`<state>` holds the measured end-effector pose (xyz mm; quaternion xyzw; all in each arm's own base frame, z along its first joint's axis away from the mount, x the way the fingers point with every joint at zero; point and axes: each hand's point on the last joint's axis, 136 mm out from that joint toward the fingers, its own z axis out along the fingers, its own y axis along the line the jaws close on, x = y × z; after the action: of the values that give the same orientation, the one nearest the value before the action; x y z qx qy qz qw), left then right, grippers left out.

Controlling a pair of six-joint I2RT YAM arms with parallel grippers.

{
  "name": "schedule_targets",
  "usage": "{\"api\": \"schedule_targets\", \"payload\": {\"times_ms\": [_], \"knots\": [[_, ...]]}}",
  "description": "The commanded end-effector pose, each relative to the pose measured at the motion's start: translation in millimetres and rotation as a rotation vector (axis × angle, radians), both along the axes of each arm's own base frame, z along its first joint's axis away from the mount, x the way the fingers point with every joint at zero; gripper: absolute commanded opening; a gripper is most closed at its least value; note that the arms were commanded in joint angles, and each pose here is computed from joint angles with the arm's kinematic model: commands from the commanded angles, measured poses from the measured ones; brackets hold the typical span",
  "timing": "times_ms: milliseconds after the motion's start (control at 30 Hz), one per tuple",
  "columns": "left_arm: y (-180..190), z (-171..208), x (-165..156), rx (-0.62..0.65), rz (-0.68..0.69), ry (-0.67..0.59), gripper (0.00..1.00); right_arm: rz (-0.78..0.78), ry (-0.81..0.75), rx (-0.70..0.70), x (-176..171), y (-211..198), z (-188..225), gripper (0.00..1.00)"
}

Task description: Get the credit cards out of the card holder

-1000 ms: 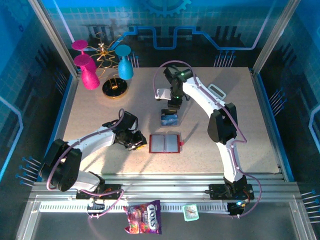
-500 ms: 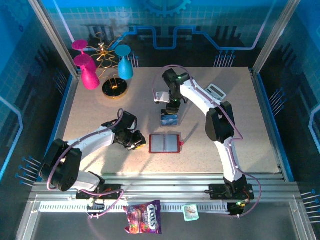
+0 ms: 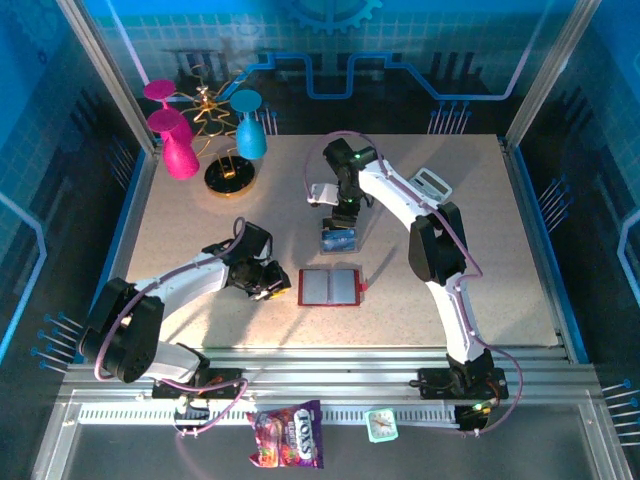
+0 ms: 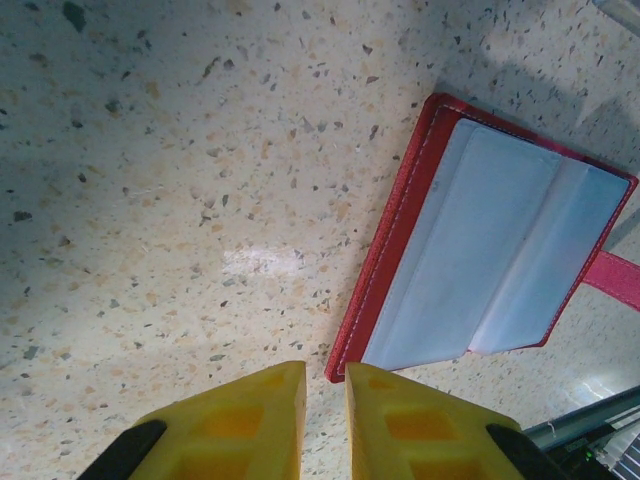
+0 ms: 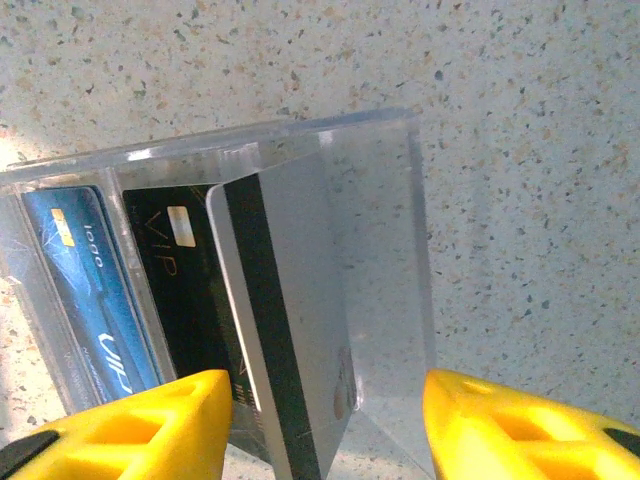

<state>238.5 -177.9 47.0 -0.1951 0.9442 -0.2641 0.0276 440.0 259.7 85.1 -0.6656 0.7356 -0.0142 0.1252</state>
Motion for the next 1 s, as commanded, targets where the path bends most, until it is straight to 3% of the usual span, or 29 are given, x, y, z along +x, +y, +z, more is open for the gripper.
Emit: {"api": "schedule_targets", "payload": {"times_ms": [0,367,967], "knots": [[4.7,-3.0,-5.5,0.007,-0.003,0.019,0.19,-0.002,-0.055,0.024,8.5,8.3,17.3,0.54],[4.8,-1.6,-5.2,0.005,-0.002,0.018,0.19,-0.023,-0.107,0.017,19.9,7.4,22.5,0.54],[3.1,-0.2,-3.0,0.000,-0.011,0.017,0.19,-0.119,-0.338,0.036,47.0,-2.6,63.1,0.55]]}}
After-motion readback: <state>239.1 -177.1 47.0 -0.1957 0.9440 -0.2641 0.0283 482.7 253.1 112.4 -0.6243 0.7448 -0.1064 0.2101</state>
